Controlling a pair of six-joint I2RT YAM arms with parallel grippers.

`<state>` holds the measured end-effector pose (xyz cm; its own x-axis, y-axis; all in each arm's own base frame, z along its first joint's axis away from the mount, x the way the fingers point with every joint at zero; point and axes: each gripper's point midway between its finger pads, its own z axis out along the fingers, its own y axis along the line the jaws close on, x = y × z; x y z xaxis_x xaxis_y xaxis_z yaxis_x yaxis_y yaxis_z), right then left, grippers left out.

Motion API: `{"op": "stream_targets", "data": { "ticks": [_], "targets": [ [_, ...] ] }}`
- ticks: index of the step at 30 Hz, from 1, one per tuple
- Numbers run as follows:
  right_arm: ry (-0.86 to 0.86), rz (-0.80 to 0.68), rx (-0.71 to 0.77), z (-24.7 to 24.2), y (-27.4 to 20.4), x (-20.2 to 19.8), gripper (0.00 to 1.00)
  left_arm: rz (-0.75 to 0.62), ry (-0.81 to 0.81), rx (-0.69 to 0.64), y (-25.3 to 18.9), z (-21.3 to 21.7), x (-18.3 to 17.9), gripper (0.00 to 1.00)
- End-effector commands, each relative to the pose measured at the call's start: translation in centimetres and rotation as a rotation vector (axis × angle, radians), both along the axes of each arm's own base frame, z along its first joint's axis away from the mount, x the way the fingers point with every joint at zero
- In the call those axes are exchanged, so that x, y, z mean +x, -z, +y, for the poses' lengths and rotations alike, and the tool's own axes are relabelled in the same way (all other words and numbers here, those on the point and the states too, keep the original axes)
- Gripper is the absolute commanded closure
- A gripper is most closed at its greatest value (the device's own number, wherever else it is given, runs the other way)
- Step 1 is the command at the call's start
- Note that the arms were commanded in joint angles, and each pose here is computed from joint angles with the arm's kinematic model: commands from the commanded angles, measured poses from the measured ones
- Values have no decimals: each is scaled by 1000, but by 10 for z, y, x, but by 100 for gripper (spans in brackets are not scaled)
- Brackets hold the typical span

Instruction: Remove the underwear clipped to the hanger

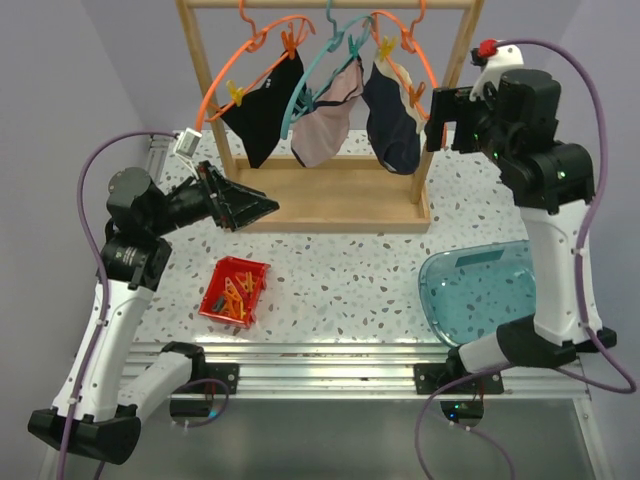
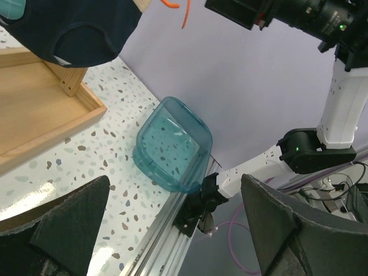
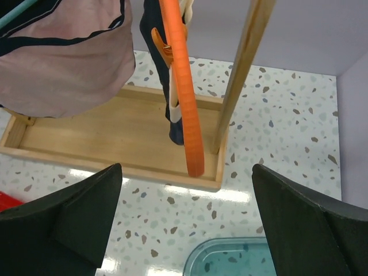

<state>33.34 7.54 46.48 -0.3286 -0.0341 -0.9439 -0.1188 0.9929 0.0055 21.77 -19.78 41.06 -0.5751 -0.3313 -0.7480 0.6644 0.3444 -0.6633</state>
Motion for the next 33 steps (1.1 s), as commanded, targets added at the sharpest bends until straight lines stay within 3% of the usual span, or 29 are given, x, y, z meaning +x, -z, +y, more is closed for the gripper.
{"op": "stream_targets", "data": {
  "ticks": [1, 10, 20, 30, 33],
  "targets": [
    [-60, -49, 0, 15, -11, 22, 2, -61, -11, 28, -12, 2, -4, 0],
    [-82, -8, 22, 24, 4, 62, 4, -69, -25, 60, -8, 5, -10, 0],
    [-190, 119, 97, 43, 41, 70, 35, -24, -51, 104, 12, 9, -9, 0],
    [-123, 165, 79, 34, 60, 90, 46, 4, -74, 142, 27, 13, -7, 0],
    [-106, 126, 82, 31, 46, 91, 65, 12, -74, 147, 30, 13, -8, 0]
  ]
}}
